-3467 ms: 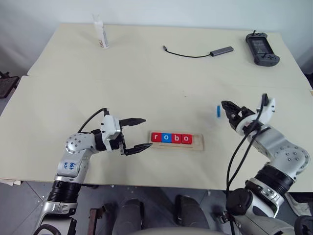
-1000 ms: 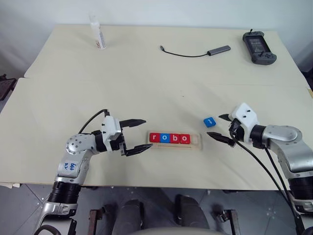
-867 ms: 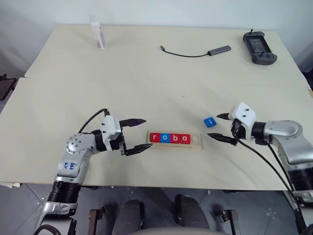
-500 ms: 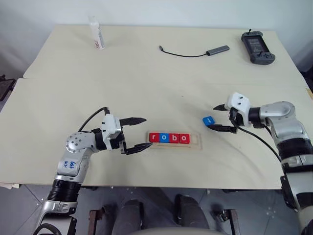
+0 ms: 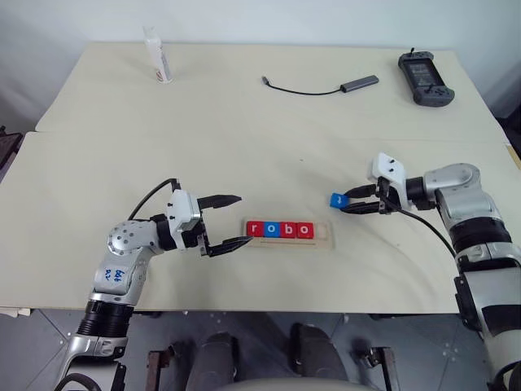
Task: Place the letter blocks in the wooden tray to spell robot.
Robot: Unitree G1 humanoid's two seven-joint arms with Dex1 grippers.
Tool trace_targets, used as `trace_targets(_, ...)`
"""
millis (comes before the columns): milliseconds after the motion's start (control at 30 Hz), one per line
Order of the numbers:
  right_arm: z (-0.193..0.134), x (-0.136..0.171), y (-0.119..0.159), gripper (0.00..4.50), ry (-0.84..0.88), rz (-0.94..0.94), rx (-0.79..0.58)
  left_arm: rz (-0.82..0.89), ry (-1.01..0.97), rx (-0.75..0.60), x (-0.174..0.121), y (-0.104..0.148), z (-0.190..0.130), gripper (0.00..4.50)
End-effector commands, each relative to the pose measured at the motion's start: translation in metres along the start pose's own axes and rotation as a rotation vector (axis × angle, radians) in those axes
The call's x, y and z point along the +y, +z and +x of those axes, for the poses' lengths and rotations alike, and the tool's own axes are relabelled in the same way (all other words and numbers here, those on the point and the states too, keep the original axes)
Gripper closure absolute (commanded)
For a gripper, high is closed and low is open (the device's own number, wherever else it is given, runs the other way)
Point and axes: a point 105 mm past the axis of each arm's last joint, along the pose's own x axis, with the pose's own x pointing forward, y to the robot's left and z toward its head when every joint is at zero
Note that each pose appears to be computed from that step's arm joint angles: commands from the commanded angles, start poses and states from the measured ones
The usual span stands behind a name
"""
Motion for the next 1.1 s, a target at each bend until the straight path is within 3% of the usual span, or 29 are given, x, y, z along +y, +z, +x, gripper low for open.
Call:
trace_targets(33, -0.015, -0.004, 0.003, 3.04, -0.126, 0.028, -0.031, 0.034, -0.005, -0.027, -0.001, 0.010, 0.001, 0.00)
trace_targets(367, -0.059, 0.004, 0.002, 3.04, -0.585, 0.321, -0.105, 0.013, -0.044, -0.029, -0.002, 0.006, 0.005, 0.00)
trace_targets(567, -0.064, 0.021, -0.015, 3.04, -0.794, 0.534, -0.024, 0.002, -0.064, -0.026, -0.003, 0.005, 0.005, 0.00)
trace_targets(800, -0.037, 0.038, -0.006, 3.04, -0.736, 0.587, -0.021, -0.003, -0.066, -0.021, -0.004, 0.004, 0.004, 0.00)
trace_targets(1000, -0.026, 0.042, 0.000, 1.04, -0.659, 0.552, -0.021, -0.003, -0.048, -0.020, -0.005, 0.004, 0.001, 0.00)
trace_targets(1100, -0.031, 0.045, 0.007, 0.04, -0.563, 0.421, -0.023, -0.004, -0.039, -0.018, -0.006, 0.004, -0.001, 0.00)
